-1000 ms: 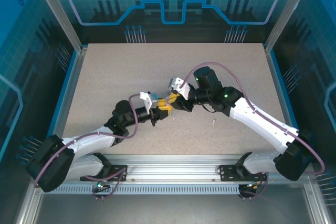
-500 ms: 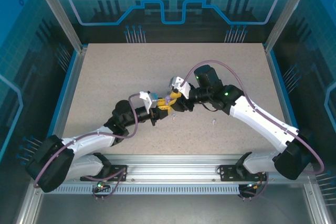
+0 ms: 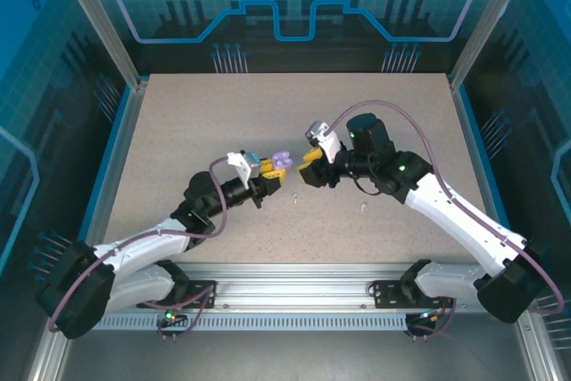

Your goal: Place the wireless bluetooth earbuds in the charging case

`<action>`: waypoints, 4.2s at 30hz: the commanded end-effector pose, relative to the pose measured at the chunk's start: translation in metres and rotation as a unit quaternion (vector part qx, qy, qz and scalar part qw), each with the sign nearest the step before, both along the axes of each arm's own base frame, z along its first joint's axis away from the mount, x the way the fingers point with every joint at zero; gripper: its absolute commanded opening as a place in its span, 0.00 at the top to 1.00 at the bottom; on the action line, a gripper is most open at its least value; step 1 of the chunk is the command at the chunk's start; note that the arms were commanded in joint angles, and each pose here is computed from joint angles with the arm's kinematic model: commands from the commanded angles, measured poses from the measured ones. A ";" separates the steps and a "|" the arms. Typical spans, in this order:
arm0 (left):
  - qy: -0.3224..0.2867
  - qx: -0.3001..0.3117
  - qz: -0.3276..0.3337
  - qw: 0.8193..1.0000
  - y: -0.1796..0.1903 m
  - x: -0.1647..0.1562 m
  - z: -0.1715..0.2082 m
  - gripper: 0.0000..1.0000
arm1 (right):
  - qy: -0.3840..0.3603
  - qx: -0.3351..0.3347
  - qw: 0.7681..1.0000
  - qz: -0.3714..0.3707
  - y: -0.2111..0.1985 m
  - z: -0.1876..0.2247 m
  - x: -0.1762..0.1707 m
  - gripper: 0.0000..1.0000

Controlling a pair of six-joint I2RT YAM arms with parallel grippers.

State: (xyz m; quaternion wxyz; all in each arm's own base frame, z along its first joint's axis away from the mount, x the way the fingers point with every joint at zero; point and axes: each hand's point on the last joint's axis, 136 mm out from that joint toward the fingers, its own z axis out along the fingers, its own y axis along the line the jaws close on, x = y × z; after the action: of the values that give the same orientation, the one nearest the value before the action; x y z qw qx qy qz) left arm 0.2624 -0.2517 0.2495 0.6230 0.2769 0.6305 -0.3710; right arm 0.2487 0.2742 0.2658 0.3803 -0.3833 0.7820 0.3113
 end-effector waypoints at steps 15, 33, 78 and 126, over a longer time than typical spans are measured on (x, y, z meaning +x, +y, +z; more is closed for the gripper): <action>0.073 0.024 0.151 0.986 0.072 0.015 -0.023 0.76 | 0.179 -0.138 0.948 -0.224 -0.032 -0.080 0.053 0.62; 0.086 0.018 0.180 0.980 0.088 0.008 -0.024 0.76 | 0.169 -0.259 0.935 -0.175 0.029 -0.165 0.147 0.67; 0.089 0.024 0.183 0.979 0.087 0.012 -0.028 0.75 | 0.212 -0.362 0.890 -0.178 0.031 -0.258 0.184 0.73; 0.103 0.023 0.171 0.980 0.080 0.015 -0.036 0.75 | 0.237 -0.370 0.874 -0.209 0.005 -0.240 0.168 0.83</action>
State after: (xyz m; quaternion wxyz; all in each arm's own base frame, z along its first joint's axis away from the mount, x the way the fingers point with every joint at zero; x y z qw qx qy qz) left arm 0.2756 -0.1706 0.2117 0.6002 0.1471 0.7422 -0.2595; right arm 0.4276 0.3084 0.0205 0.1003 -0.2570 0.9610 0.0203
